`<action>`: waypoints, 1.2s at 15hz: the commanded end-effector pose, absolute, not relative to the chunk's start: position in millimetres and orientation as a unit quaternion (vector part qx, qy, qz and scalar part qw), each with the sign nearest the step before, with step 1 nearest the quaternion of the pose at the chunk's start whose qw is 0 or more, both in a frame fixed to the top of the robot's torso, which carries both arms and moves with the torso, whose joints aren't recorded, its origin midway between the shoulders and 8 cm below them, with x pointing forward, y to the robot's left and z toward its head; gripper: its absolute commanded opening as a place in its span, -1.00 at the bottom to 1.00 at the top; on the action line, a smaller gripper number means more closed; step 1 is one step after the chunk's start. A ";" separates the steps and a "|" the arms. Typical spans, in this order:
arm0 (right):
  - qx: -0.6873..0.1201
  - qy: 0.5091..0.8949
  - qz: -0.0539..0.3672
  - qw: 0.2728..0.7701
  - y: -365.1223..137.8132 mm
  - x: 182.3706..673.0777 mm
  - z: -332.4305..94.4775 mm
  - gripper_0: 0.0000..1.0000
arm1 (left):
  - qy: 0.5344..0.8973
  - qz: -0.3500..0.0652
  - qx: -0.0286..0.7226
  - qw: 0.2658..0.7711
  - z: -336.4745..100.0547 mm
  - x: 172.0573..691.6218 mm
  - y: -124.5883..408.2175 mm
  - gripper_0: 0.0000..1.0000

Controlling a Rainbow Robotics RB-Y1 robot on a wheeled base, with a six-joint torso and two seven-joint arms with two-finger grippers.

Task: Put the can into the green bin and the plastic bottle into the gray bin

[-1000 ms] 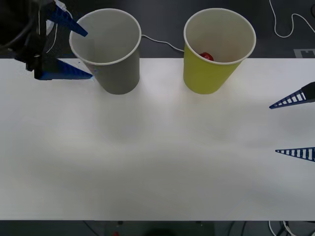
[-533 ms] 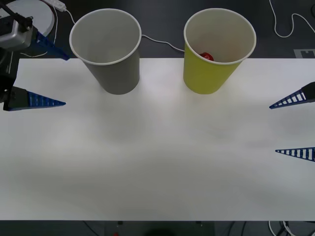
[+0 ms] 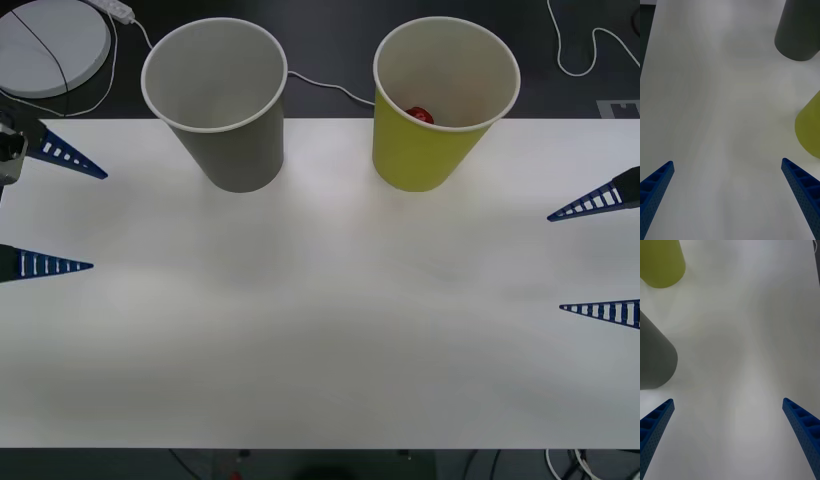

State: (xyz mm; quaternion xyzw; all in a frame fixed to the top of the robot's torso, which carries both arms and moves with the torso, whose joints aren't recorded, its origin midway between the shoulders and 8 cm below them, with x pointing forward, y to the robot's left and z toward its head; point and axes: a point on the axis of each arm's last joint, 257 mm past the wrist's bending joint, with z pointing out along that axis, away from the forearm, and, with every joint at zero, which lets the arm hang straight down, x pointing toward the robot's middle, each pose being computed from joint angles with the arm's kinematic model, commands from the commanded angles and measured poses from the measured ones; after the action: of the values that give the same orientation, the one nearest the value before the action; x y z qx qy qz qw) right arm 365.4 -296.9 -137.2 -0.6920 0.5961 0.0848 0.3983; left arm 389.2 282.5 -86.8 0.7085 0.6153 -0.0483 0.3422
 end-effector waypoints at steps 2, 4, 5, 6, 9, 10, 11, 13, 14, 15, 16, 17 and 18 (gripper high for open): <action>-0.692 0.596 0.085 0.398 -296.9 365.4 -137.2 1.00 | 0.621 -0.051 0.707 0.335 -108.8 379.8 296.7 1.00; -0.692 0.596 0.085 0.398 -296.9 365.4 -137.2 1.00 | 0.615 -0.047 0.710 0.341 -117.3 378.5 301.5 1.00; -0.692 0.596 0.085 0.398 -296.9 365.4 -137.2 1.00 | 0.617 -0.049 0.706 0.345 -121.4 378.7 303.3 1.00; -0.692 0.596 0.085 0.398 -296.9 365.4 -137.2 1.00 | 0.618 -0.051 0.705 0.345 -125.7 377.5 303.9 1.00; -0.692 0.596 0.085 0.398 -296.9 365.4 -137.2 1.00 | 0.615 -0.050 0.705 0.348 -135.0 378.9 303.7 1.00; -0.692 0.596 0.085 0.398 -296.9 365.4 -137.2 1.00 | 0.614 -0.048 0.706 0.350 -137.3 380.1 303.7 1.00; -0.692 0.596 0.085 0.398 -296.9 365.4 -137.2 1.00 | 0.613 -0.046 0.707 0.351 -139.4 381.0 303.0 1.00; -0.692 0.596 0.085 0.398 -296.9 365.4 -137.2 1.00 | 0.611 -0.046 0.707 0.353 -141.0 381.5 301.6 1.00; -0.692 0.596 0.085 0.398 -296.9 365.4 -137.2 1.00 | 0.611 -0.047 0.707 0.354 -141.7 381.2 301.4 1.00; -0.692 0.596 0.085 0.398 -296.9 365.4 -137.2 1.00 | 0.612 -0.044 0.707 0.353 -142.2 382.3 302.4 1.00; -0.692 0.596 0.085 0.398 -296.9 365.4 -137.2 1.00 | 0.612 -0.043 0.707 0.350 -143.7 382.3 303.1 1.00; -0.692 0.596 0.085 0.398 -296.9 365.4 -137.2 1.00 | 0.613 -0.044 0.706 0.351 -145.2 382.0 302.6 1.00; -0.692 0.596 0.085 0.398 -296.9 365.4 -137.2 1.00 | 0.613 -0.045 0.706 0.352 -145.3 382.0 302.2 1.00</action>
State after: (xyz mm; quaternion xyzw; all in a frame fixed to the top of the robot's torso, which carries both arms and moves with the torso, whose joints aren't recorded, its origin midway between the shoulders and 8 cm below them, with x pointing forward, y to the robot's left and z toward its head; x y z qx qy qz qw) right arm 365.4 -296.9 -137.2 -0.6920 0.5961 0.0848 0.3983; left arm 382.0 302.5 -145.0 0.7064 0.6128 -0.0443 0.3515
